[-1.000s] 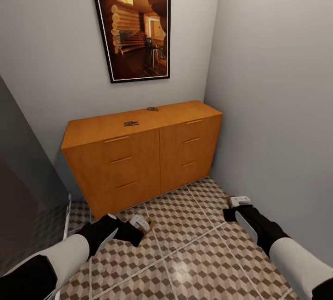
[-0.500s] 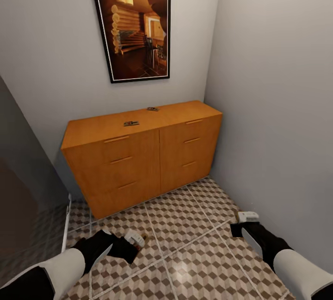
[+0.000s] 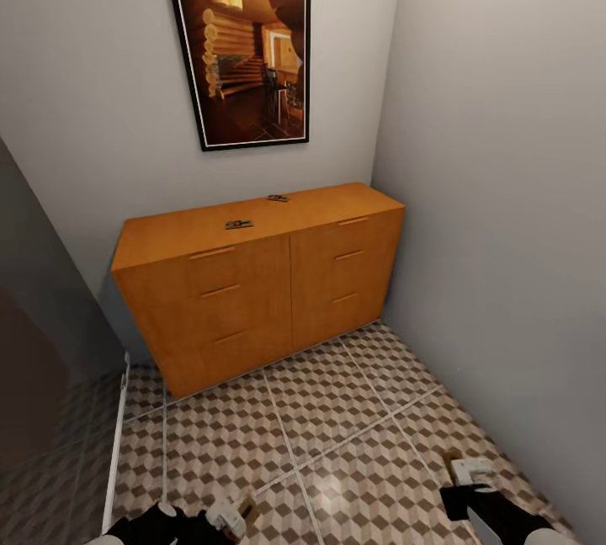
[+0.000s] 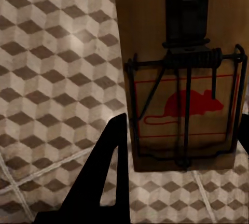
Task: Take the four mousetraps from the cabinet in the bathroom and place them on the bathroom floor. Make sure all four end up on the same floor surface, and ensure that at least two of them are either under or directly next to the same bathroom sink.
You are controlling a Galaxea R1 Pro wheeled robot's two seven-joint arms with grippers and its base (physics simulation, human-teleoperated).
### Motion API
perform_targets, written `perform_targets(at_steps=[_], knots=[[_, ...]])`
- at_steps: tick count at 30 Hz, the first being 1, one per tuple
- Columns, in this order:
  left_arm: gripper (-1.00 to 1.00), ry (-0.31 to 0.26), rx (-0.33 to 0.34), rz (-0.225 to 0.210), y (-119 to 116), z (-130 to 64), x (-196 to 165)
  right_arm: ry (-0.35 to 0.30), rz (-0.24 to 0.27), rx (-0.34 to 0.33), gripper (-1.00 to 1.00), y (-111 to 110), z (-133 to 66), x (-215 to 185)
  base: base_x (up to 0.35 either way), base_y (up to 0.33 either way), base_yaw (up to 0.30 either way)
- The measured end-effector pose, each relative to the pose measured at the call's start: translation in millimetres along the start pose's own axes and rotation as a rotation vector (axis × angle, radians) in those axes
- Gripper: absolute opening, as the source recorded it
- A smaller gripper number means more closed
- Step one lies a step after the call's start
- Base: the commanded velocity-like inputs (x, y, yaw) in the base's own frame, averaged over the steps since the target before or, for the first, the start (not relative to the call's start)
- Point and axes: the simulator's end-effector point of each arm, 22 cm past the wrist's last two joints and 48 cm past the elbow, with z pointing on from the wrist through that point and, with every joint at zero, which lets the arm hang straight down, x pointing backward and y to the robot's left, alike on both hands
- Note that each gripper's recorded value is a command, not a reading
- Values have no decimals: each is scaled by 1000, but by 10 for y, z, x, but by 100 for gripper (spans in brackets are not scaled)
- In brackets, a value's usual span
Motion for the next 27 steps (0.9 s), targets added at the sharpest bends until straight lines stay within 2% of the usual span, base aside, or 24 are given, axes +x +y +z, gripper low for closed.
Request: perform_targets(at_steps=[4,10,20,27], knots=[[-100,3,0,-6,-51,21,361,-2,-10,15,-100,-55,13,414,0,0,0],[-100,29,-26,-23,41,-41,736,-22,-10,46,-100,-181,-3,717,0,0,-32],[-100,23,-30,-21,33,-67,756,-20,-14,8,-100,152,-54,953,0,0,-159],[-100,25,-28,-22,19,-83,761,-25,-14,-1,-100,206,-75,954,0,0,-185]])
